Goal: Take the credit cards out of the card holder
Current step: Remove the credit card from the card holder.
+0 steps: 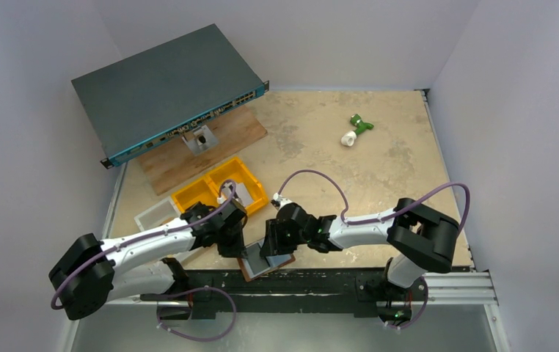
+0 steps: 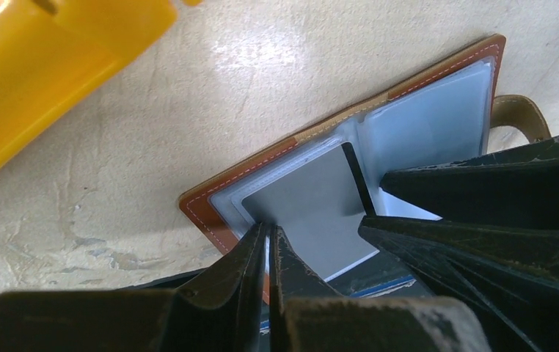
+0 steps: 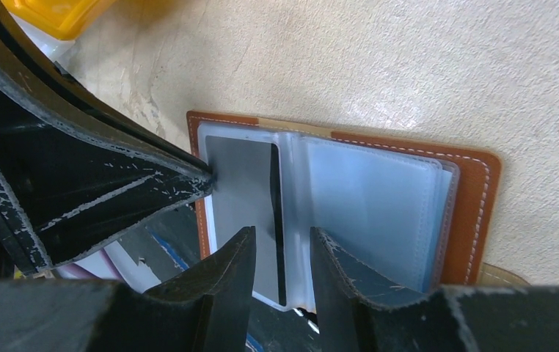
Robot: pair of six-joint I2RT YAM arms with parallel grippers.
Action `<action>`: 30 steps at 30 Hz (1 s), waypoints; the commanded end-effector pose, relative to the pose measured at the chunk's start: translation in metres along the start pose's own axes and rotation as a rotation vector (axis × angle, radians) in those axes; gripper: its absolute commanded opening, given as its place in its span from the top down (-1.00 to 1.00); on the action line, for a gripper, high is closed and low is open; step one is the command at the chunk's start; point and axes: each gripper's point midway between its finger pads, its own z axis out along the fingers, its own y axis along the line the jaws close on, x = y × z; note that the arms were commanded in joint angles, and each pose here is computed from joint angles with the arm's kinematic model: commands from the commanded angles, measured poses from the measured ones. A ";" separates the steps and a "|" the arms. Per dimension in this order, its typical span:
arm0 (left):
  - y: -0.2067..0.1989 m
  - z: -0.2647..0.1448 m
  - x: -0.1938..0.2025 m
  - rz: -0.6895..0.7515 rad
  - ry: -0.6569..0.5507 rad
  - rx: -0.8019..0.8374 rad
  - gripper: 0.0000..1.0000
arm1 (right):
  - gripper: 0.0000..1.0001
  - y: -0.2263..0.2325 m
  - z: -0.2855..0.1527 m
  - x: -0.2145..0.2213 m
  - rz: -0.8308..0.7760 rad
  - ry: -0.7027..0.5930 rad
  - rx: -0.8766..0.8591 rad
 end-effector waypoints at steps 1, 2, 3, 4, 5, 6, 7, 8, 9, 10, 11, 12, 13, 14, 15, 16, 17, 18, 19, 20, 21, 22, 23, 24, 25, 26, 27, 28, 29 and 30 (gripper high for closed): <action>-0.009 0.005 -0.007 0.016 -0.013 0.013 0.89 | 0.33 0.013 -0.003 0.001 0.005 0.015 -0.061; -0.010 0.005 -0.008 0.016 -0.013 0.009 0.89 | 0.33 0.012 -0.002 0.002 0.008 0.020 -0.064; -0.010 0.006 -0.008 0.017 -0.012 0.003 0.89 | 0.32 0.012 -0.002 0.004 0.011 0.023 -0.069; -0.009 0.007 -0.008 0.017 -0.009 -0.003 0.89 | 0.33 0.012 -0.001 0.004 0.015 0.026 -0.073; -0.010 0.009 -0.009 0.017 -0.007 -0.006 0.89 | 0.33 0.011 -0.001 0.005 0.020 0.029 -0.078; -0.010 0.010 -0.009 0.018 -0.004 -0.009 0.89 | 0.33 0.011 -0.001 0.006 0.025 0.031 -0.087; -0.010 0.011 -0.009 0.018 -0.001 -0.014 0.89 | 0.33 0.009 -0.002 0.007 0.034 0.036 -0.094; -0.010 0.012 -0.009 0.019 0.000 -0.016 0.88 | 0.33 0.008 -0.002 0.006 0.043 0.036 -0.103; -0.011 0.014 -0.009 0.021 0.004 -0.019 0.88 | 0.33 0.007 -0.003 0.006 0.053 0.037 -0.113; -0.011 0.014 -0.010 0.023 0.005 -0.021 0.88 | 0.33 0.004 -0.003 0.006 0.064 0.041 -0.121; -0.011 0.015 -0.010 0.023 0.007 -0.024 0.87 | 0.33 0.002 -0.004 0.006 0.078 0.042 -0.131; -0.012 0.016 -0.010 0.026 0.008 -0.025 0.88 | 0.33 0.000 -0.005 0.006 0.087 0.043 -0.139; -0.012 0.017 -0.010 0.027 0.010 -0.027 0.88 | 0.34 -0.001 -0.006 0.006 0.095 0.045 -0.150; -0.012 0.017 -0.011 0.029 0.012 -0.027 0.88 | 0.34 -0.001 -0.006 0.006 0.101 0.047 -0.159; -0.013 0.018 -0.010 0.030 0.015 -0.028 0.87 | 0.36 -0.002 -0.006 0.006 0.105 0.049 -0.164; -0.013 0.019 -0.011 0.032 0.015 -0.028 0.87 | 0.38 -0.002 -0.007 0.006 0.109 0.049 -0.171; -0.012 0.019 -0.010 0.033 0.018 -0.033 0.87 | 0.42 -0.002 -0.007 0.007 0.113 0.051 -0.179; -0.012 0.020 -0.010 0.032 0.020 -0.037 0.87 | 0.46 -0.002 -0.007 0.007 0.118 0.052 -0.186; -0.012 0.021 -0.010 0.031 0.021 -0.040 0.87 | 0.49 -0.002 -0.007 0.007 0.124 0.051 -0.193; -0.011 0.022 -0.010 0.028 0.024 -0.043 0.87 | 0.51 -0.002 -0.008 0.007 0.130 0.052 -0.199; -0.010 0.023 -0.009 0.024 0.026 -0.048 0.87 | 0.52 -0.003 -0.009 0.007 0.135 0.050 -0.207; -0.009 0.023 -0.009 0.021 0.026 -0.049 0.88 | 0.54 -0.003 -0.009 0.007 0.142 0.049 -0.214; -0.008 0.024 -0.008 0.017 0.027 -0.052 0.93 | 0.56 -0.003 -0.010 0.007 0.149 0.046 -0.225; -0.006 0.025 -0.007 0.014 0.030 -0.057 1.00 | 0.55 -0.003 -0.011 0.006 0.156 0.042 -0.239; -0.005 0.025 -0.007 0.013 0.031 -0.061 1.00 | 0.56 -0.002 -0.013 0.005 0.162 0.041 -0.252; -0.004 0.025 -0.006 0.013 0.032 -0.066 1.00 | 0.55 -0.002 -0.013 0.005 0.167 0.040 -0.262; -0.003 0.026 -0.006 0.012 0.033 -0.069 1.00 | 0.55 -0.001 -0.014 0.005 0.170 0.040 -0.273; -0.002 0.026 -0.006 0.013 0.033 -0.074 1.00 | 0.55 -0.001 -0.015 0.005 0.173 0.039 -0.283; -0.001 0.026 -0.005 0.013 0.035 -0.080 1.00 | 0.55 0.000 -0.015 0.004 0.177 0.037 -0.292; 0.000 0.026 -0.005 0.013 0.036 -0.084 1.00 | 0.56 0.000 -0.016 0.004 0.182 0.037 -0.300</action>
